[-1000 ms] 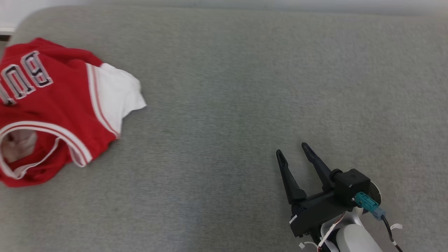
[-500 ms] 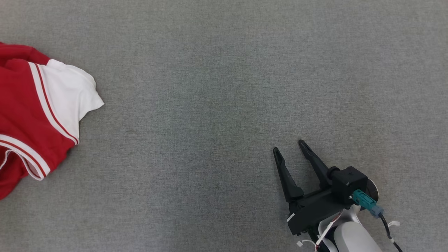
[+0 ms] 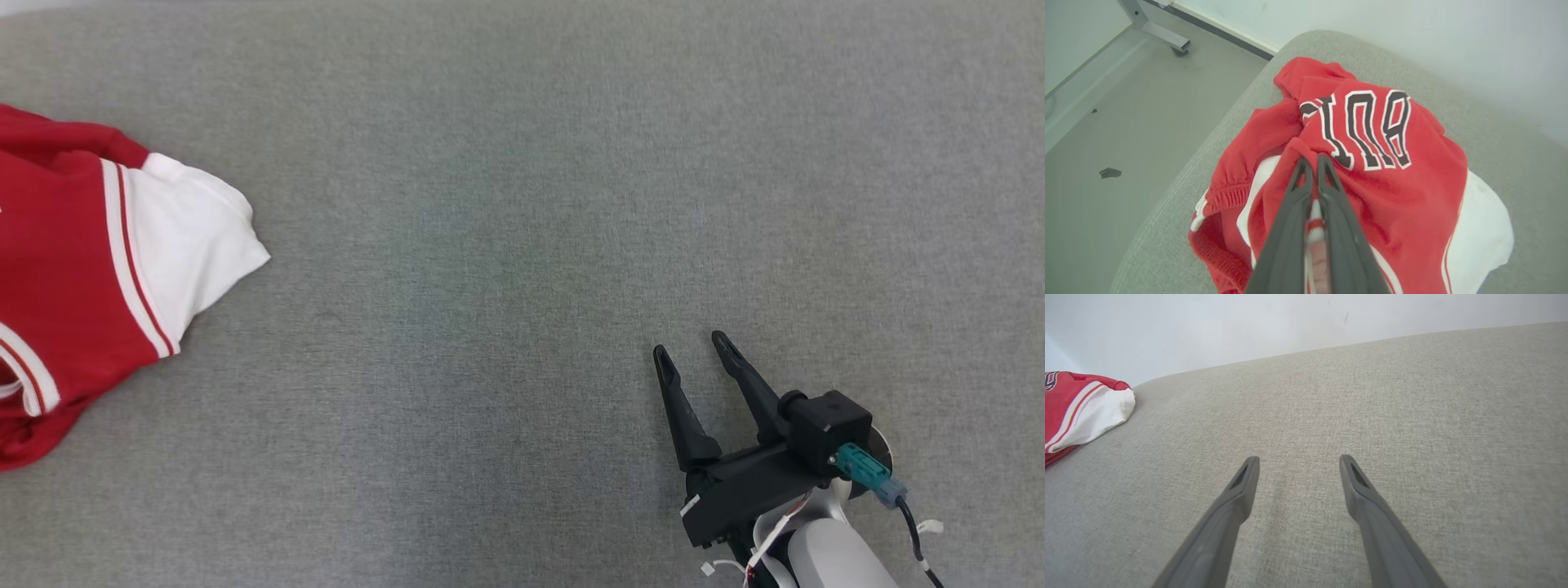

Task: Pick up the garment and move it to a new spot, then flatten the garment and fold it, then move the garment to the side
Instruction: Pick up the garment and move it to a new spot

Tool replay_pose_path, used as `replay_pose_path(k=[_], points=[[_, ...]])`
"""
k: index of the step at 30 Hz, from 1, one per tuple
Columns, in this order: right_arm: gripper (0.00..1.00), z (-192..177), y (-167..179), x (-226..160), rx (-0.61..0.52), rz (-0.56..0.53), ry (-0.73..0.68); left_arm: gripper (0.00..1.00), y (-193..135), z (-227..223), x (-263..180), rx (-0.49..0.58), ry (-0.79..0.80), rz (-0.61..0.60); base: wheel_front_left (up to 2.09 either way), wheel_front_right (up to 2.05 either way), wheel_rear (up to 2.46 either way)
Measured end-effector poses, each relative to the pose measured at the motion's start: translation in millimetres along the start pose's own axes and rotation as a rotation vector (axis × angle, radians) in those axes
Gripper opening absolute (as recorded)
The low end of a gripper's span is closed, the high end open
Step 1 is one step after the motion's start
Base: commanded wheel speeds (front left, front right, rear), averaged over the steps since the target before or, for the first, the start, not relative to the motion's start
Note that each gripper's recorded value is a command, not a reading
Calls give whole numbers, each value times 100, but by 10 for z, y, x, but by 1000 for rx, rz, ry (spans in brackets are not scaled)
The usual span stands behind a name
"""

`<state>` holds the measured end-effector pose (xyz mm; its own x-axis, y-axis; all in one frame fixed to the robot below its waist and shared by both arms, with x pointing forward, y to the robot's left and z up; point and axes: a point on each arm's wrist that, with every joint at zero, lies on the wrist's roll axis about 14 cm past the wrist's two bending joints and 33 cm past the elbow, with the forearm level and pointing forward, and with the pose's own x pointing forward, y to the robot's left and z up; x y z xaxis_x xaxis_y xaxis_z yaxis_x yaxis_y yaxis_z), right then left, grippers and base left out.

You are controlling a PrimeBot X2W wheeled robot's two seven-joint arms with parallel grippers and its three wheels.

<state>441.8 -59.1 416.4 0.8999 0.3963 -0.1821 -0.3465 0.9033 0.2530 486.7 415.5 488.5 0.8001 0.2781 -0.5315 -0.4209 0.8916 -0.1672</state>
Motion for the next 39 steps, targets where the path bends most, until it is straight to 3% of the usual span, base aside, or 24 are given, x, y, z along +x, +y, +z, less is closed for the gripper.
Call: replay_pose_path(k=[9,16,26,39], points=[[100,187,136,-145,25,13,-65,0,-450,1098,-541,38,-296,-164,0,0,0],[100,297,181,-407,32,-4,-106,0,-1313,1728,-1297,84,-482,-410,0,0,0],[100,465,22,-830,40,-87,-179,0,-2600,1937,-2273,163,-622,-745,0,0,0],[100,595,-436,-1298,44,-261,-247,0,-3966,1520,-2685,109,-548,-1131,0,0,0]])
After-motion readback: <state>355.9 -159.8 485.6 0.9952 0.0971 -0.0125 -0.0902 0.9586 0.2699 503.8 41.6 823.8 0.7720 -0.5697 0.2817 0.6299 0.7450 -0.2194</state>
